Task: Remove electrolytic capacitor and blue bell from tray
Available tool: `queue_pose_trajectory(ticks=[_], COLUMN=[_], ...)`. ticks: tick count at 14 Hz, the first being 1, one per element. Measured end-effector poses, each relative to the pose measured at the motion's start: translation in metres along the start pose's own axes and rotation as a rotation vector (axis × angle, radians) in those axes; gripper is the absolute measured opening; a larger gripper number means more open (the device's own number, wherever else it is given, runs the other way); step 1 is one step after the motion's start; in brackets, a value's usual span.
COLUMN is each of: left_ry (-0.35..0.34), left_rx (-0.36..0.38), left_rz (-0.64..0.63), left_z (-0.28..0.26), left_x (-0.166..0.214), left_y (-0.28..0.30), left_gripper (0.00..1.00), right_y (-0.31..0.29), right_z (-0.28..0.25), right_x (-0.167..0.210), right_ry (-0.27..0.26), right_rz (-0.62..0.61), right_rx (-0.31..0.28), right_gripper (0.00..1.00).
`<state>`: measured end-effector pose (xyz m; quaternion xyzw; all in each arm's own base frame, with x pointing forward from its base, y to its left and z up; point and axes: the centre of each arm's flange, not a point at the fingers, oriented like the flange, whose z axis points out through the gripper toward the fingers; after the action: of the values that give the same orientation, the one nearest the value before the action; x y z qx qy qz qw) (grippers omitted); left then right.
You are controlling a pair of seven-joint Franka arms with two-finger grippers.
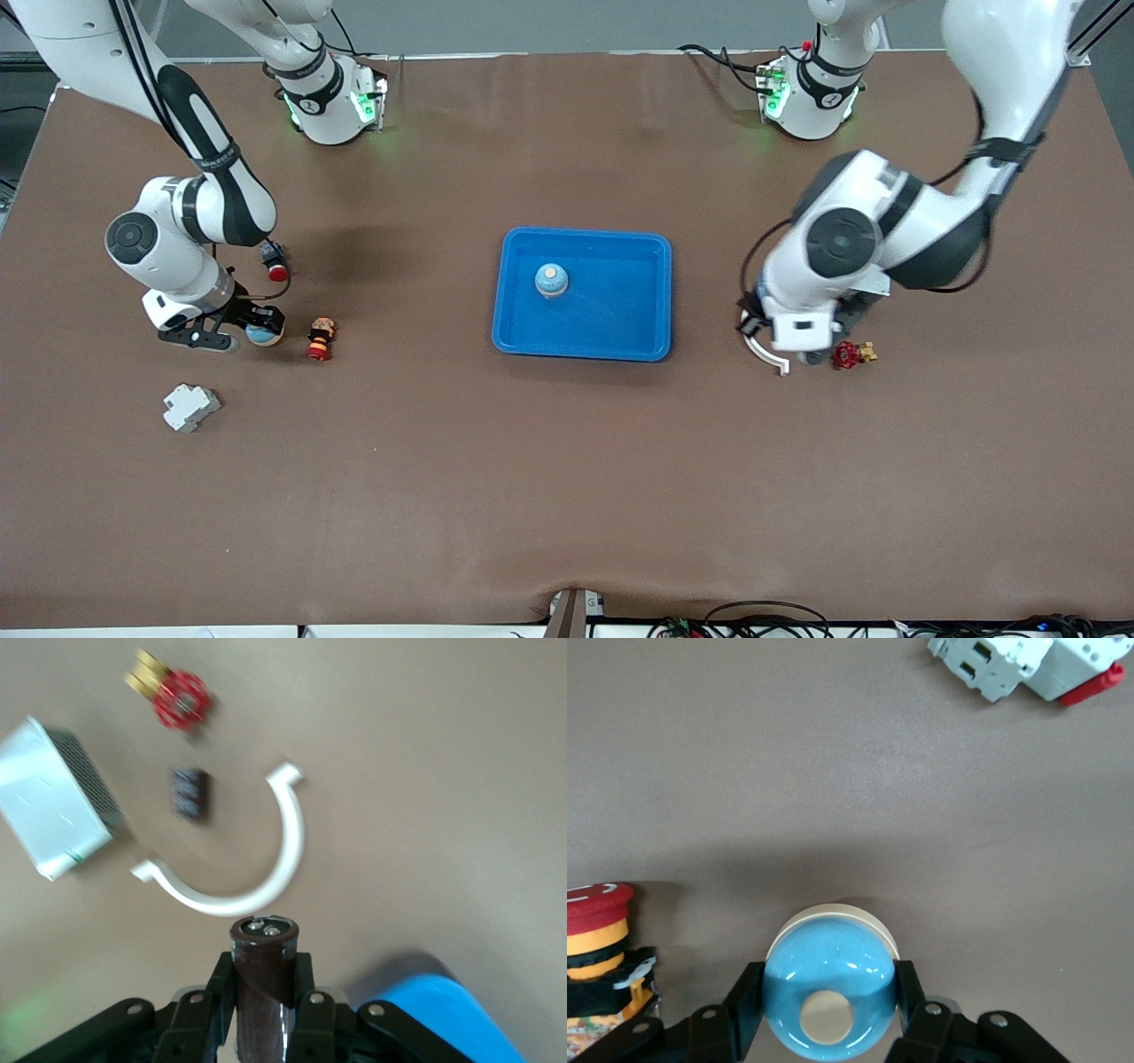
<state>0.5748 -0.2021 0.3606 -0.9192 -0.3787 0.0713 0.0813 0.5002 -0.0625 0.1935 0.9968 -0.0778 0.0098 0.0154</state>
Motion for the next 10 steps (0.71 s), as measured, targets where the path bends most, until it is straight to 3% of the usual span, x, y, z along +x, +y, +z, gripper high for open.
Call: queue_pose_trajectory(ticks=[4, 8, 10], left_ry=[0.025, 0.050, 0.058], left_rx=[0.070, 0.075, 0.046], left_rz=[0.086, 0.160, 0.160], left_z=[0.028, 0.058, 0.080], left_x=[0.097, 0.167, 0.193], left_y=[-0.066, -0.113, -0.125], left_gripper=[0.30, 0.30, 0.30], right_y=[0.000, 0.000, -0.002], right_z=[0.011, 0.011, 0.013], right_x=[-0.002, -0.002, -0.002], right_ry=[-0.013, -0.004, -0.003], right_rz=[0.015, 0.029, 0.028], right_rx=[0.008, 0.015, 0.018], right_gripper=[0.64, 0.64, 0.78])
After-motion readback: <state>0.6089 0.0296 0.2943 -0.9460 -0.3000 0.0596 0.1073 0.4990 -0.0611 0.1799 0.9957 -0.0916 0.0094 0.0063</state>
